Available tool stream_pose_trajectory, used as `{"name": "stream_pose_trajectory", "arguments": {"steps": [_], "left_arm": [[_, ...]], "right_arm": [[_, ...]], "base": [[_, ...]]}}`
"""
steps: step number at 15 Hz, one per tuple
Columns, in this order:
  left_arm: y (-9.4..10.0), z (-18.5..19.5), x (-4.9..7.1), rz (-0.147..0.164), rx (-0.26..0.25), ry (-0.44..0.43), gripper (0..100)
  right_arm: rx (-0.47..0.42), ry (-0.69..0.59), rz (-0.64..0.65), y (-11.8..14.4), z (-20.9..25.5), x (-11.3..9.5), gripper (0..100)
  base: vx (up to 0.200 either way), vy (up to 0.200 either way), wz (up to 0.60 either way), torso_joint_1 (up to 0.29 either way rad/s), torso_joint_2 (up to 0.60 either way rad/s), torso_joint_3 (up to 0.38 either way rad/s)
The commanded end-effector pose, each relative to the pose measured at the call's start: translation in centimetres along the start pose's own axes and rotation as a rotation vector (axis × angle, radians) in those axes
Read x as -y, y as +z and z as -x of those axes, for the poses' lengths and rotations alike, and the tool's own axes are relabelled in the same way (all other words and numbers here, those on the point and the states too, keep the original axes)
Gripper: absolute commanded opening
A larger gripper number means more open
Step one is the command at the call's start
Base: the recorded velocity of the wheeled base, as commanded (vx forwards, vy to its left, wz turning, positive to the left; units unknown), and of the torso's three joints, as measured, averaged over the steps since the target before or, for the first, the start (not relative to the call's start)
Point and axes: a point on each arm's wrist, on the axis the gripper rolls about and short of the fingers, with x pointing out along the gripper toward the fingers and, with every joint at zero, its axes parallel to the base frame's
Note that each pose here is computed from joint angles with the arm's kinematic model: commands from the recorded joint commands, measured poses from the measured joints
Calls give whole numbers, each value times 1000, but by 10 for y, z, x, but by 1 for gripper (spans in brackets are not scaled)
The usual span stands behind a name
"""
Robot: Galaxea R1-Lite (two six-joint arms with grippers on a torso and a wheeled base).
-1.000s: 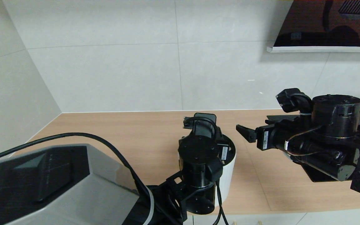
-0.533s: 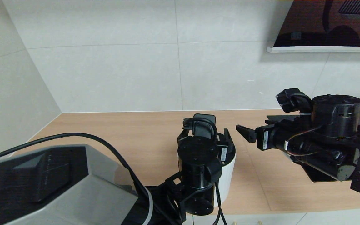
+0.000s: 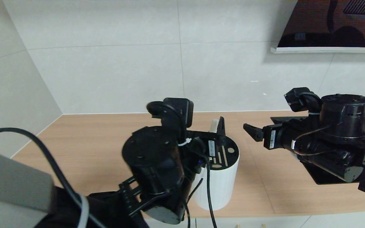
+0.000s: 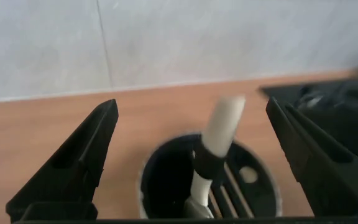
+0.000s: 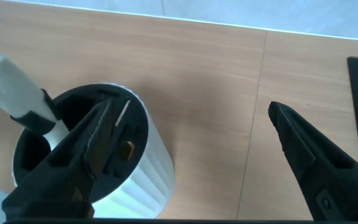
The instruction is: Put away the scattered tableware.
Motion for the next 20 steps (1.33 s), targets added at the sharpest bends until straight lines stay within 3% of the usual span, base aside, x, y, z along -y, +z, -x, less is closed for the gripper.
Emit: {"name": "stream_pose_trajectory", "arguments": {"steps": [1,2,3,4,7,11,14,15,17,18,20], "left_arm": [[60,45,-46,62,107,-138,100],[69,51,-56,69,131,-162,100],[83,58,-77,59,155,-152,100],[93,64,-96,43,164,-91,100],[110,96,-138,19,184,26,100],[111,143,-185,-36,191,269,100],[117,190,-191,-49,214,317,100],[116,221,-191,-64,198,319,100],[103,268,-193,-162,119,332,100],[95,285,-194,-191,91,350,100],[91,314,-191,-202,127,403,100]], "right_arm": [[30,-10,-11,8,5,4,100],[34,-15,-12,9,7,6,100],[34,-31,0,9,8,11,100],[36,-52,19,10,7,17,100],[93,-87,45,18,13,27,100],[168,-149,54,28,57,48,100],[239,-192,43,24,109,60,100],[339,-202,33,27,148,63,100],[487,-246,41,28,205,68,100],[529,-278,63,26,227,69,100],[542,-351,103,9,271,69,100]], "base": [[0,0,0,0,0,0],[0,0,0,0,0,0],[0,0,0,0,0,0],[0,0,0,0,0,0],[0,0,0,0,0,0],[0,0,0,0,0,0],[0,0,0,0,0,0],[0,0,0,0,0,0],[0,0,0,0,0,0],[0,0,0,0,0,0],[0,0,0,0,0,0]]}}
